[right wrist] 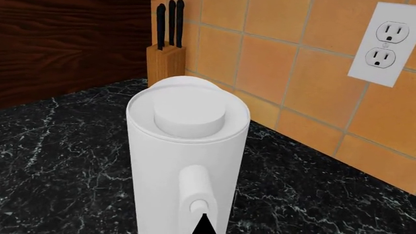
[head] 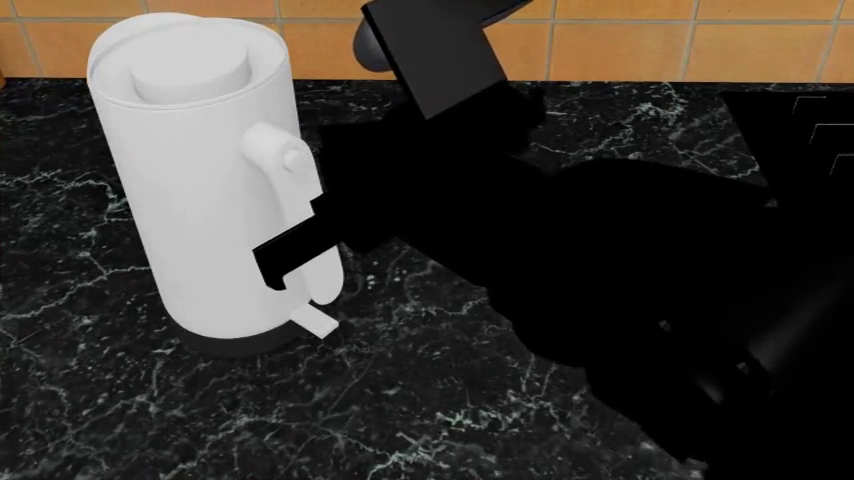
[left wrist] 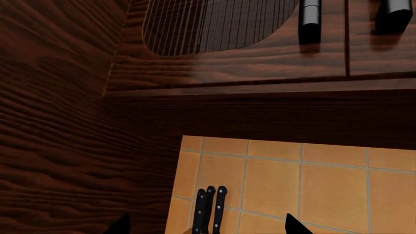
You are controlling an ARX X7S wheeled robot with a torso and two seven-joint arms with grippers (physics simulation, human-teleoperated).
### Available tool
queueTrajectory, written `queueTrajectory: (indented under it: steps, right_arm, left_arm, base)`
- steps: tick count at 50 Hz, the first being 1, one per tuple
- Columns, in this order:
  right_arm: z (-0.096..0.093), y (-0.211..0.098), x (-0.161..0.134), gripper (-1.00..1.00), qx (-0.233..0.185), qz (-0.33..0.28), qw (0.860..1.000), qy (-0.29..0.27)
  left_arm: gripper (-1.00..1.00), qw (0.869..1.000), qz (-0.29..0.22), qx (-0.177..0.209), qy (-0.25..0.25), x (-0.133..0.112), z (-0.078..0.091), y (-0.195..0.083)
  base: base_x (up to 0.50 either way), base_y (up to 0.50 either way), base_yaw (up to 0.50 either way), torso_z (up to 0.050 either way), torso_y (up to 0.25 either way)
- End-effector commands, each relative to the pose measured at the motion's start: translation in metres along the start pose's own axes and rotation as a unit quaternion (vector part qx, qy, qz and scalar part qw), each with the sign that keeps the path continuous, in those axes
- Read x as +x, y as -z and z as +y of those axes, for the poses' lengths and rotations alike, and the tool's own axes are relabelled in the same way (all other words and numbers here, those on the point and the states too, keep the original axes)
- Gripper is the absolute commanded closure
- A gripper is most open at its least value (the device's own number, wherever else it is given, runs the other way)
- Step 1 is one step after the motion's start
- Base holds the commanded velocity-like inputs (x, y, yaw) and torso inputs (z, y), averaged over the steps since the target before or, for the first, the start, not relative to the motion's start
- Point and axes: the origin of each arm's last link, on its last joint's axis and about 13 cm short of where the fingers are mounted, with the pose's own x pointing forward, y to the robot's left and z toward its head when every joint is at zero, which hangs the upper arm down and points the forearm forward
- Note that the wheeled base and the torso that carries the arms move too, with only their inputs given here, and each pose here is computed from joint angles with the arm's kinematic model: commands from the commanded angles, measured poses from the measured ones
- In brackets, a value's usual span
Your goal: Press the button to open the lid of the electric kettle.
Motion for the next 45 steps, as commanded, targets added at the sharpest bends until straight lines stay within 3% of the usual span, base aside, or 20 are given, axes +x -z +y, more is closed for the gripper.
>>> queueTrajectory:
  steps: [1,45]
  right_arm:
    - [-0.003,0.001,0.013,1.0,-0.004,0.009,1.0,-0.001]
    - [-0.004,0.026,0.052,1.0,0.002,0.052,0.999,-0.014]
  left_arm:
    - [-1.0,1.0,0.0,0.001,0.001,0.0,0.0,0.0]
    - [-1.0,1.0,0.0,0.001,-0.001,0.001,0.001,0.001]
  base:
    - [0.0,0.0,0.0,0.0,0.0]
    - [0.0,0.0,0.0,0.0,0.0]
